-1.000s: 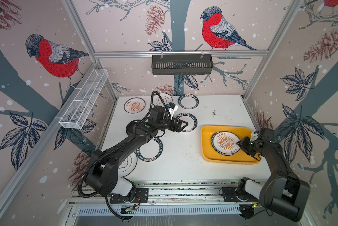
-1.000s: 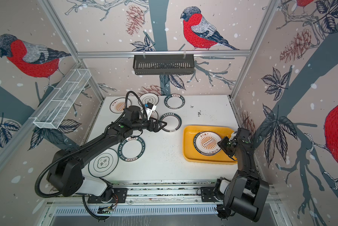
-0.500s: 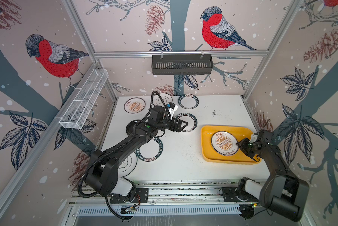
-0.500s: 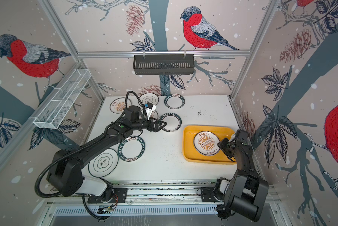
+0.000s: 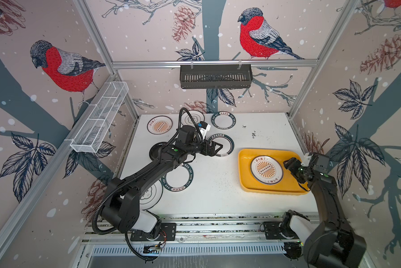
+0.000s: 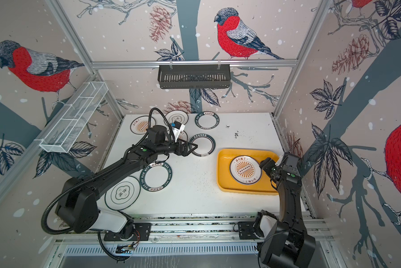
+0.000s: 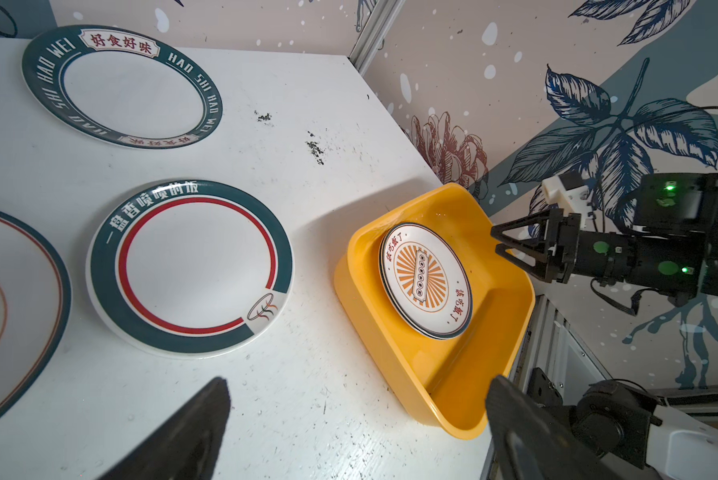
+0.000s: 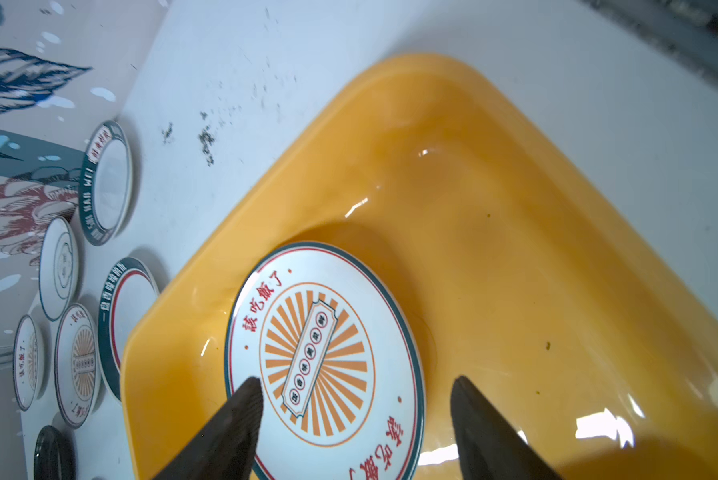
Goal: Place the plates into the plastic bin on the countertop
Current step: 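Open the right gripper and raise it away from the bin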
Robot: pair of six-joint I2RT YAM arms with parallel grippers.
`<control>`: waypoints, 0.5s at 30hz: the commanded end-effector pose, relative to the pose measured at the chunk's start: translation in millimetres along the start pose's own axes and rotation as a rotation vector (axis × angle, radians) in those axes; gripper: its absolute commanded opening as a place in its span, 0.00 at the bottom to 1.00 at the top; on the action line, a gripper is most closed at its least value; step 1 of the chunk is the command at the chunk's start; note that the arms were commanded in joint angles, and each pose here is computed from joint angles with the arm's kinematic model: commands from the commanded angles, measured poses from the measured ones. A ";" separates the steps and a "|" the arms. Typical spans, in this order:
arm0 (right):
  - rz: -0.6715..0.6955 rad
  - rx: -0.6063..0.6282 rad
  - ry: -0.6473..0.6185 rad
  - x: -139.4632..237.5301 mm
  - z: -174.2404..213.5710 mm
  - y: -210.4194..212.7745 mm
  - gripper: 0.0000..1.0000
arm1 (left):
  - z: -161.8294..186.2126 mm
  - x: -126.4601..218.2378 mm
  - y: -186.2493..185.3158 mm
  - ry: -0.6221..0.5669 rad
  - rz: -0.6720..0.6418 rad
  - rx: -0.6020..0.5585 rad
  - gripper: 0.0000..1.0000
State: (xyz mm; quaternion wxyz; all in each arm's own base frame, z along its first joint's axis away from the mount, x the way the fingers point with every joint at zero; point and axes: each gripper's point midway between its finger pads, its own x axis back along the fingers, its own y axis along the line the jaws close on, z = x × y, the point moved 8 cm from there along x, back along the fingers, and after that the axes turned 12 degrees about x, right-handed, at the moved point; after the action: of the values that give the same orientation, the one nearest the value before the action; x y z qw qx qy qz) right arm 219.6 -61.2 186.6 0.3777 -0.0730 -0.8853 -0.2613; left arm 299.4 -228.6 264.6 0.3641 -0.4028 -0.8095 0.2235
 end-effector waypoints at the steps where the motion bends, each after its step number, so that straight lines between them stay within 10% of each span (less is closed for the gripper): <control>1: 0.012 0.011 -0.137 15.9 -21.3 9.4 0.76 | -2.5 2.9 -0.7 -0.020 -0.022 -0.016 0.96; 15: -0.131 0.178 -0.411 44.9 -72.6 109.2 0.99 | -15.4 25.9 5.6 -0.163 -0.216 -0.020 0.96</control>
State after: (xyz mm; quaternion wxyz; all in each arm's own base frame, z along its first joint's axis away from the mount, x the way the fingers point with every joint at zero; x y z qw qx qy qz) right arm 255.7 -15.0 288.4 0.2148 -0.0248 -0.9573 -0.1919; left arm 300.0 -209.1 279.1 0.3244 -0.3246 -0.8622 0.2145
